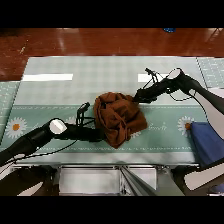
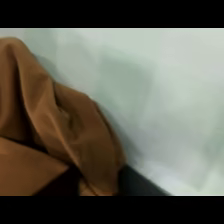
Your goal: Fold the shirts.
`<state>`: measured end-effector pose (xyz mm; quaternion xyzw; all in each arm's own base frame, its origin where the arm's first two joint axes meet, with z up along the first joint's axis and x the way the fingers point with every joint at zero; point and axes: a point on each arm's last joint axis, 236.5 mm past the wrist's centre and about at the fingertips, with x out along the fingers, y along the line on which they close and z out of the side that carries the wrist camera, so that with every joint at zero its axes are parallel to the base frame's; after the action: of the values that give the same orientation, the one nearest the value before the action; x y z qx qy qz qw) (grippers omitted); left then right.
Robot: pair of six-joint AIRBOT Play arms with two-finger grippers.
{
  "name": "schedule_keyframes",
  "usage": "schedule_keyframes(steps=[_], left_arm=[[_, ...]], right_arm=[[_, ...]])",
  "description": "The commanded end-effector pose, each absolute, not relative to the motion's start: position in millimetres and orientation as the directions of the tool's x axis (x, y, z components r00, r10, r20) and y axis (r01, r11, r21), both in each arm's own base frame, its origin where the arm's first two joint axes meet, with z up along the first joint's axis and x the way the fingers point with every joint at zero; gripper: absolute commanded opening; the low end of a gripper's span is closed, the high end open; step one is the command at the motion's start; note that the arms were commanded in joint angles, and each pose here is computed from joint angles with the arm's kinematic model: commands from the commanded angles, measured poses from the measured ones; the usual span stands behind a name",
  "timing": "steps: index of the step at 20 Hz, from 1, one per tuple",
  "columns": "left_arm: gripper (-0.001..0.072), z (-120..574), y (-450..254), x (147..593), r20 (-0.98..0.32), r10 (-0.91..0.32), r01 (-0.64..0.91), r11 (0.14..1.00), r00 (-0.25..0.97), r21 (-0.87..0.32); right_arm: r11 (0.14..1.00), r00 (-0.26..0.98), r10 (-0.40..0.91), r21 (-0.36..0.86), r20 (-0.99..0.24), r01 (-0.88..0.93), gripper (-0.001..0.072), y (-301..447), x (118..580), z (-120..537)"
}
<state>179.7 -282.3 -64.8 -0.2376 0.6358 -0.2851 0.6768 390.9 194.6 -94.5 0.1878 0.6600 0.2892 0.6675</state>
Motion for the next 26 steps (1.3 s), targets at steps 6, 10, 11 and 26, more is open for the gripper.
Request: schedule_keyframes(steps=[6,10,11,26], left_arm=[[0.0018,-20.9,-252.2,208.9,-0.667,-0.741,0.121,0.671,0.073,-0.732],[0.0018,98.8,-201.0,275.6,-0.526,-0.76,0.22,0.628,0.381,-0.747],[0.0018,133.9,-183.7,290.8,-0.479,-0.737,0.252,0.636,0.477,-0.729],[0.0018,458.3,-134.8,175.8,-0.072,-0.537,0.516,0.835,0.841,-0.193]], right_arm=[[0.702,0.113,0.703,0.658,-0.702,-0.273,0.0021,191.7,426.2,-5.3],[0.73,0.398,0.683,0.572,-0.612,-0.375,0.0021,163.6,459.4,135.1],[0.743,0.455,0.669,0.52,-0.587,-0.422,0.0021,158.9,458.2,171.2],[0.923,0.927,0.374,-0.086,-0.039,-0.376,0.0021,88.3,190.9,481.1]])
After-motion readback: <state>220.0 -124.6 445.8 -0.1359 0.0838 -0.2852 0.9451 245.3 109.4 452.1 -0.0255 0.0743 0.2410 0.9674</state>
